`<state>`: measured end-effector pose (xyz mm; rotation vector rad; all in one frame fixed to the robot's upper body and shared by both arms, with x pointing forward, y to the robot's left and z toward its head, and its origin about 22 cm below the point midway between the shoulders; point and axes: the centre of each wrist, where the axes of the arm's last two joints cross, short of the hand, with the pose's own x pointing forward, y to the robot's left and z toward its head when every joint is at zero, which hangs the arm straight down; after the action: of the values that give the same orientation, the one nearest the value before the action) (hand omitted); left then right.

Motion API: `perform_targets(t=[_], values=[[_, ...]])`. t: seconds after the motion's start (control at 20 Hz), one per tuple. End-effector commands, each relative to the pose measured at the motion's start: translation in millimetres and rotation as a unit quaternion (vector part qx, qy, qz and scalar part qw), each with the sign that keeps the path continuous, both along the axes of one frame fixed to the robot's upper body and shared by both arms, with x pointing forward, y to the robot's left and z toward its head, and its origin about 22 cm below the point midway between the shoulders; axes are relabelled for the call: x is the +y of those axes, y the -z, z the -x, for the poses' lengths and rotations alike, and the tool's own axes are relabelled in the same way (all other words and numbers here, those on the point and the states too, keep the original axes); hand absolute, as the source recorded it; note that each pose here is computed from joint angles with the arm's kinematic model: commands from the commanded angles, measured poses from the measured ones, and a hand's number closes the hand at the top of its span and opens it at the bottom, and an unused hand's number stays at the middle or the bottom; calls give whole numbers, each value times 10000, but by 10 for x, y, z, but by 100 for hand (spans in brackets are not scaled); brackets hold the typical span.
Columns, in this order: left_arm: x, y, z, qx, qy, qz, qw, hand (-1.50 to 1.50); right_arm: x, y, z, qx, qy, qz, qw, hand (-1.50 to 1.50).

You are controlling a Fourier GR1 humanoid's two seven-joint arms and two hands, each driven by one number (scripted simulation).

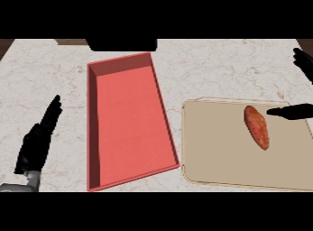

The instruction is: Pick the sweet potato from the tray and place it in the cardboard box

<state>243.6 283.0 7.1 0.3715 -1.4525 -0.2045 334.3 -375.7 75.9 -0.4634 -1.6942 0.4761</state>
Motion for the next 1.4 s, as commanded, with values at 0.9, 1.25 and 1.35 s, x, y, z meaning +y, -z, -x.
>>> perform_targets(t=[0.9,1.25,1.35], values=[[75,-90,-82,-14,-73,46,10000,0,695,-484,26,3045,-1159,3045,8951,-150],[-98,94,93,8,-54,12,10000,0,670,-224,226,3202,-934,3359,8809,-150],[86,-118,175,-6,-12,-5,10000,0,645,-262,207,3298,-937,3267,8807,-150]])
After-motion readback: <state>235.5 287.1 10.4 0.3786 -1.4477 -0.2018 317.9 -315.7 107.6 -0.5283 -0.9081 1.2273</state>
